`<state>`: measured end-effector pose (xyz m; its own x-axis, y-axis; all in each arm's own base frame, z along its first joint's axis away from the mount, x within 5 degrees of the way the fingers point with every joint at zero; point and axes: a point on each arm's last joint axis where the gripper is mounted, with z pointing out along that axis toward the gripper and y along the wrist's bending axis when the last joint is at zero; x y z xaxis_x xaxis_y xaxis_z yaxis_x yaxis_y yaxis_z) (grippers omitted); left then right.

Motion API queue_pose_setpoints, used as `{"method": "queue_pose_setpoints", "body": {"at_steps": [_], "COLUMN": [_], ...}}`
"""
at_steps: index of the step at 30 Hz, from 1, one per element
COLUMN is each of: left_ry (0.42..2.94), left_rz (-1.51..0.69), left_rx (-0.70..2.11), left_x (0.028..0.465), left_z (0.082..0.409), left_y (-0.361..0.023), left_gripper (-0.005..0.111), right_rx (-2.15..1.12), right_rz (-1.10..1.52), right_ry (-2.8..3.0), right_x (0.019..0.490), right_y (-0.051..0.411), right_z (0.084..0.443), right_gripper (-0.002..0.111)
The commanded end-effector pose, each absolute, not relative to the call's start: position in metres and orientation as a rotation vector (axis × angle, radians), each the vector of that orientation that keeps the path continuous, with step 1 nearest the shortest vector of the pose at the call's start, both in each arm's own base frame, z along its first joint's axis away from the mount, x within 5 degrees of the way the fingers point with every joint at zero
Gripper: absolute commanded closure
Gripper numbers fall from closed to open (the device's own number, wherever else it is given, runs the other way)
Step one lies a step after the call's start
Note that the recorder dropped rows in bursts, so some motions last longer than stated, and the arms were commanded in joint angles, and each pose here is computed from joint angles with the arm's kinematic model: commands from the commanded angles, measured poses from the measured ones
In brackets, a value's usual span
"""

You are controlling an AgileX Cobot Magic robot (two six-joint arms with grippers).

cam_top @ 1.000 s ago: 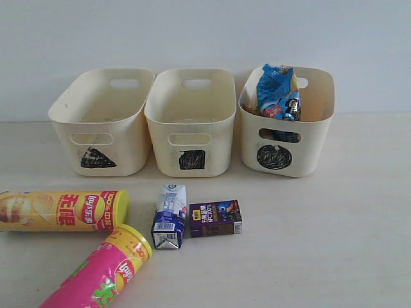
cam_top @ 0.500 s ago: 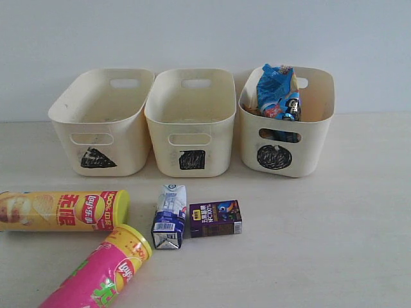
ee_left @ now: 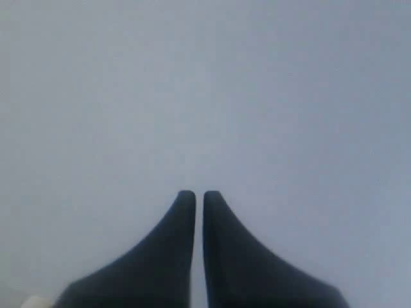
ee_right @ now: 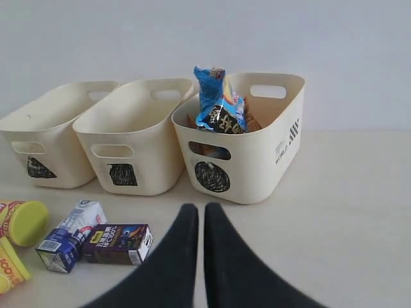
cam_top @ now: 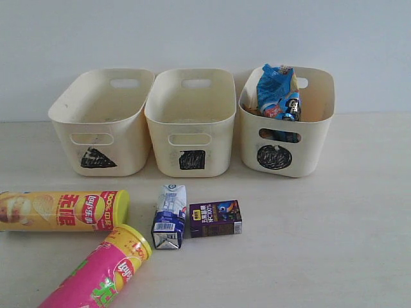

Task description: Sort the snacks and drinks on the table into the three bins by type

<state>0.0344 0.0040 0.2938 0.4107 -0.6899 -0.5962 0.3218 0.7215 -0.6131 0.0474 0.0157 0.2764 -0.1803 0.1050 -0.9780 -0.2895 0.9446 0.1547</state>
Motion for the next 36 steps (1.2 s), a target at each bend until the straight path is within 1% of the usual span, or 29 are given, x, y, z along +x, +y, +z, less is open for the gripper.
{"method": "queue_pose_setpoints", "body": {"at_steps": [1, 5, 8, 10, 14, 18, 23, 26, 29, 34, 36], "left_ry": [1.134, 1.3, 1.508, 1.682, 1.997, 2.356, 2.345, 2.322, 2.356, 2.449, 2.492], "left_rz": [-0.353, -0.126, 0.019, 0.069, -0.016, -0.199, -0.478, -0.58, -0.599, -0.512, -0.513], "left_rx": [-0.269, -0.275, -0.173, -0.052, 0.133, 0.398, 0.637, 0.76, 0.833, 0.963, 1.0], "left_x": [0.03, 0.032, 0.042, 0.054, 0.08, 0.102, 0.122, 0.128, 0.134, 0.146, 0.149], "left_z": [0.349, 0.395, 0.416, 0.42, 0.414, 0.391, 0.384, 0.381, 0.372, 0.35, 0.34], "left_y": [0.001, 0.01, 0.01, 0.006, -0.006, -0.026, -0.055, -0.069, -0.077, -0.085, -0.09], "left_gripper": [0.102, 0.102, 0.102, 0.102, 0.102, 0.102, 0.102, 0.102, 0.102, 0.102, 0.102], "right_rx": [-0.143, -0.143, -0.143, -0.143, -0.143, -0.141, -0.142, -0.142, -0.142, -0.142, -0.142], "right_rz": [0.352, 0.352, 0.352, 0.352, 0.351, 0.353, 0.353, 0.353, 0.353, 0.353, 0.353], "right_ry": [1.721, 1.723, 1.725, 1.725, 1.727, 1.73, 1.734, 1.734, 1.734, 1.734, 1.734], "right_x": [0.047, 0.047, 0.047, 0.047, 0.047, 0.047, 0.047, 0.047, 0.047, 0.047, 0.047], "right_y": [0.016, 0.016, 0.016, 0.016, 0.016, 0.016, 0.016, 0.016, 0.016, 0.016, 0.016], "right_z": [0.275, 0.274, 0.274, 0.274, 0.274, 0.274, 0.273, 0.273, 0.273, 0.273, 0.273], "right_gripper": [0.107, 0.107, 0.107, 0.107, 0.107, 0.107, 0.107, 0.107, 0.107, 0.107, 0.107]}}
